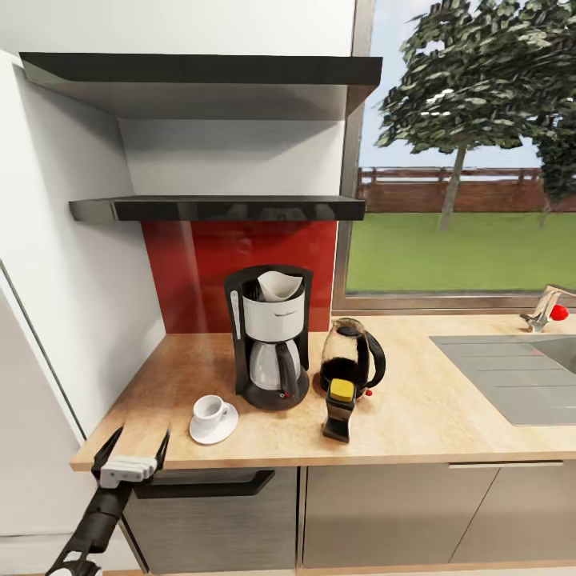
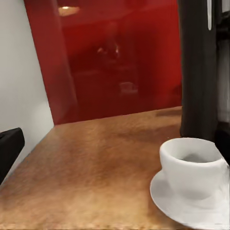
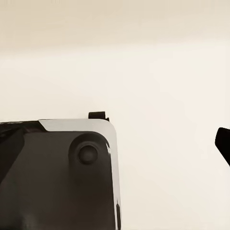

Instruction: Set up a coffee station on the kitchen countertop: keep the coffee maker on the countertop, move the bottle of coffee from the kitchen shelf to the counter next to the coffee maker, place a paper coffee filter on top of the coffee maker, put the saucer next to the coffee maker with the coffee cup on the saucer, and place the electric kettle next to the coffee maker.

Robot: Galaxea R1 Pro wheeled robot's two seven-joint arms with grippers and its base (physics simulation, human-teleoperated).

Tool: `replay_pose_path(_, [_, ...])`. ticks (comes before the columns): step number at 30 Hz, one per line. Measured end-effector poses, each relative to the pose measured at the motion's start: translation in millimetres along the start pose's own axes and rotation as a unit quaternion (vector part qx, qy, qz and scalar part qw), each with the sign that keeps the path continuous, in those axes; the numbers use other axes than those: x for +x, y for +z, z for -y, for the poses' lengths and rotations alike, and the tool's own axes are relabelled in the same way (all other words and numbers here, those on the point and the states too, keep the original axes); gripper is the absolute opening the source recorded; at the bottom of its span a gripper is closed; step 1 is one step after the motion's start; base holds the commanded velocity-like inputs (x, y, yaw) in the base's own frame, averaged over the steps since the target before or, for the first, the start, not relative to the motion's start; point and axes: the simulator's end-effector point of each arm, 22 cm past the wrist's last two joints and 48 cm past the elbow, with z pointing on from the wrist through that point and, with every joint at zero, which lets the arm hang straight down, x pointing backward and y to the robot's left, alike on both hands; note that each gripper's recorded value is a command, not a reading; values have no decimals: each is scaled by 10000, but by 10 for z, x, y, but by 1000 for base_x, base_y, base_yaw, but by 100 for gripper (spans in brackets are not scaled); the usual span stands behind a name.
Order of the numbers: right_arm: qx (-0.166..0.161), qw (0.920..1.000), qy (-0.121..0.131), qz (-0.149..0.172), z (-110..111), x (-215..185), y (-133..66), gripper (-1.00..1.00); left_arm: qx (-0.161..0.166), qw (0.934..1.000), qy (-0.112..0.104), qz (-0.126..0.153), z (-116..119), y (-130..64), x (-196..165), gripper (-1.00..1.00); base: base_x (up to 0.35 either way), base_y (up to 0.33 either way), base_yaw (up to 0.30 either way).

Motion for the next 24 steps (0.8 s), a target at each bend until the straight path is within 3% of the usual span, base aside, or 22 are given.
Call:
replay_pose_path(4, [-2, 10000, -9, -1, -1, 2, 0, 100, -87, 9995, -190, -227, 4, -270, 197, 100, 0, 0, 0])
replay_pose_path(11, [-5, 10000, -20, -2, -2, 2, 0, 100, -152, 9966, -270, -762, 16, -716, 590, 100, 0, 0, 0])
replay_pose_path(16, [-5, 10000, -22, -3, -2, 3, 0, 100, -227, 9888, -306, -1445, 8, -1088, 1131, 100, 0, 0, 0])
replay_pose_path(20, [-6, 10000, -22, -2, -3, 2, 0, 100, -296, 9777, -328, -2054, -24, -1450, 1582, 100, 0, 0, 0])
replay_pose_path(24, [-7, 10000, -22, -1, -4, -1, 1, 100, -394, 9583, -345, -2811, -81, -1956, 2075, 100, 0, 0, 0])
